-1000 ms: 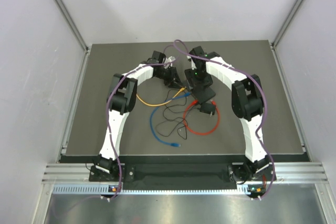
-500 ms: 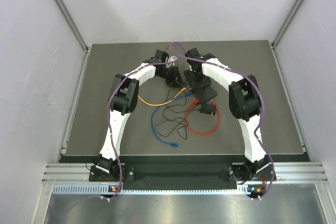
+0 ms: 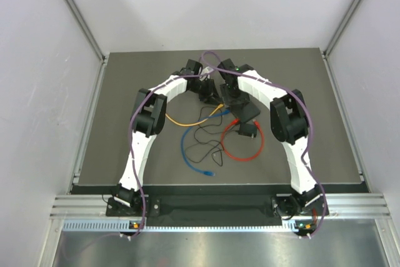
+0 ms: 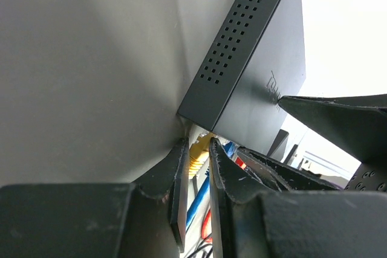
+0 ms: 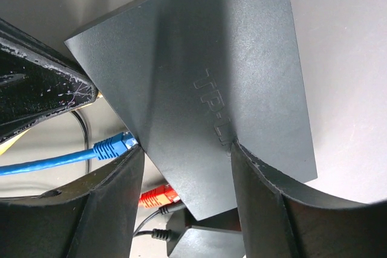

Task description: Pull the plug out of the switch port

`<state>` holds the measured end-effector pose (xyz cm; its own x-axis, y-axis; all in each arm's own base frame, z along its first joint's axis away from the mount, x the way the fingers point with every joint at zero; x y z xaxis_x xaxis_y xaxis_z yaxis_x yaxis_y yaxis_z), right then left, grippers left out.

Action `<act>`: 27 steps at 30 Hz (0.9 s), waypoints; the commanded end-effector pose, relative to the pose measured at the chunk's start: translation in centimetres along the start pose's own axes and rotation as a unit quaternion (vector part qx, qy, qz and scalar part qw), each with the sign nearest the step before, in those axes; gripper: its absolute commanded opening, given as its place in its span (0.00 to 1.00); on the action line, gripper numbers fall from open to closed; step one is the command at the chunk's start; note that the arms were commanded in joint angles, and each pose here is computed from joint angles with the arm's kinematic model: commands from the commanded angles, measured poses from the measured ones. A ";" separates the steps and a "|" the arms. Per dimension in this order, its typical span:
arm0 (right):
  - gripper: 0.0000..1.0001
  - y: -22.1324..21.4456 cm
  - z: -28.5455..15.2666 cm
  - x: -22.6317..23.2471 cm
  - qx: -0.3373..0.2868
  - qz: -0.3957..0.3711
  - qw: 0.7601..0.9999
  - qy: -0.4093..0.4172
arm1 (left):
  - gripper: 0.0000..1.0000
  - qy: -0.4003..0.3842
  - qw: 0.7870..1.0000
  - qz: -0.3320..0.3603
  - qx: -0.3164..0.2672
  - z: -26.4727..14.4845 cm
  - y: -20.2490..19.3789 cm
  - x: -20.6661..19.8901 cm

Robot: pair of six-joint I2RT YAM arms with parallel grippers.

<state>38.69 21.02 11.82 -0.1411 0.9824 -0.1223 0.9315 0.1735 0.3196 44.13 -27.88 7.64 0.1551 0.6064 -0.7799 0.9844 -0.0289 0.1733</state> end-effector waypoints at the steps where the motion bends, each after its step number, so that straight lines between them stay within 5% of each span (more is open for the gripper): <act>1: 0.57 -0.7 3.8 -1.7 0.026 0.051 0.998 -0.028 | 0.00 0.123 0.988 -0.044 0.085 3.5 -5.8 5.7; 27: 0.54 -0.6 5.4 -5.3 0.037 0.088 0.995 -0.030 | 0.00 0.076 0.993 -0.013 0.094 -1.4 -6.0 2.9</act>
<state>39.82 19.96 12.21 -0.0222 0.9991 0.0365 0.9449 0.0090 0.3272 42.44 -26.83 8.07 0.2663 0.6191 -0.7388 0.9604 -0.1053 0.2580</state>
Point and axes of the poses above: each gripper's point midway between its finger pads, its own z axis out along the fingers, its own x axis along the line the jaws close on, y = z × x, the point moved 8 cm from there along -z, back along the fingers, and after that the axes turned 3 degrees about z, right-handed, at the moved point
